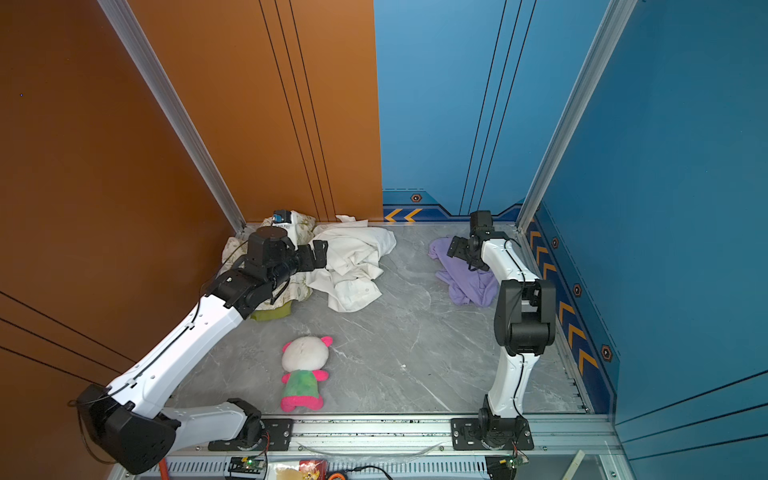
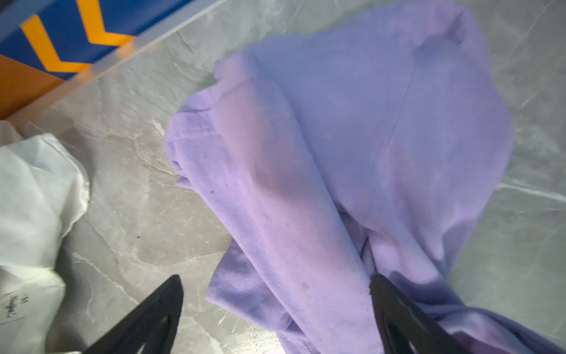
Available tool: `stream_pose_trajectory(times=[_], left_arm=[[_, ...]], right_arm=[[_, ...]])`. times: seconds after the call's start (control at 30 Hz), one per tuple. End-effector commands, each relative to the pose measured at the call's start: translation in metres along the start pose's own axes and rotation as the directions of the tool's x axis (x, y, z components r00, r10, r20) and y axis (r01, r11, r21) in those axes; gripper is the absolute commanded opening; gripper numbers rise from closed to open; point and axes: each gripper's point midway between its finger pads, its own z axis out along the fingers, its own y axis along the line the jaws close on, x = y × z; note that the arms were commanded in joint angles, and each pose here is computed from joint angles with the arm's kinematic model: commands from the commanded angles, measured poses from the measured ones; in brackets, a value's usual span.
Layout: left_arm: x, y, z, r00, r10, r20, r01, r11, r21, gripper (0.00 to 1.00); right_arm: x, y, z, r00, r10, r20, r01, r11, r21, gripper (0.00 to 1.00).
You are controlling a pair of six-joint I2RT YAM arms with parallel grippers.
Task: Pick out a specific cloth from the pile
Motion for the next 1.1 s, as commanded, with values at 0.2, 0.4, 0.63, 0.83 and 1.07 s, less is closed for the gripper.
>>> stream_pose_trajectory(times=[0.2, 0.4, 0.63, 0.83, 1.07], left_arm=[[0.005, 0.016, -0.008, 1.000, -0.027, 0.010, 0.027, 0.999, -0.046, 0.98], [0.015, 0.022, -0.009, 0.999, -0.038, -0.001, 0.038, 0.997, -0.063, 0.98], [0.025, 0.033, -0.007, 0.999, -0.030, -0.017, 0.028, 0.994, -0.110, 0.98], [0.031, 0.048, -0.002, 0.999, 0.017, -0.031, -0.022, 0.985, -0.169, 0.98], [0.037, 0.080, 0.002, 0.997, 0.061, -0.048, -0.072, 0.957, -0.282, 0.98]], right_arm=[[0.042, -0.014, 0.043, 0.982, 0.070, -0.176, -0.065, 0.997, 0.034, 0.97], [0.066, -0.029, 0.060, 0.963, 0.104, -0.248, -0.089, 0.994, 0.071, 0.96], [0.061, -0.034, 0.056, 0.960, 0.125, -0.249, -0.111, 0.991, 0.070, 0.97], [0.014, -0.018, 0.010, 0.992, 0.070, -0.104, -0.068, 0.998, 0.014, 0.98], [-0.027, -0.009, -0.074, 0.989, -0.005, 0.150, 0.008, 1.000, -0.019, 0.99]])
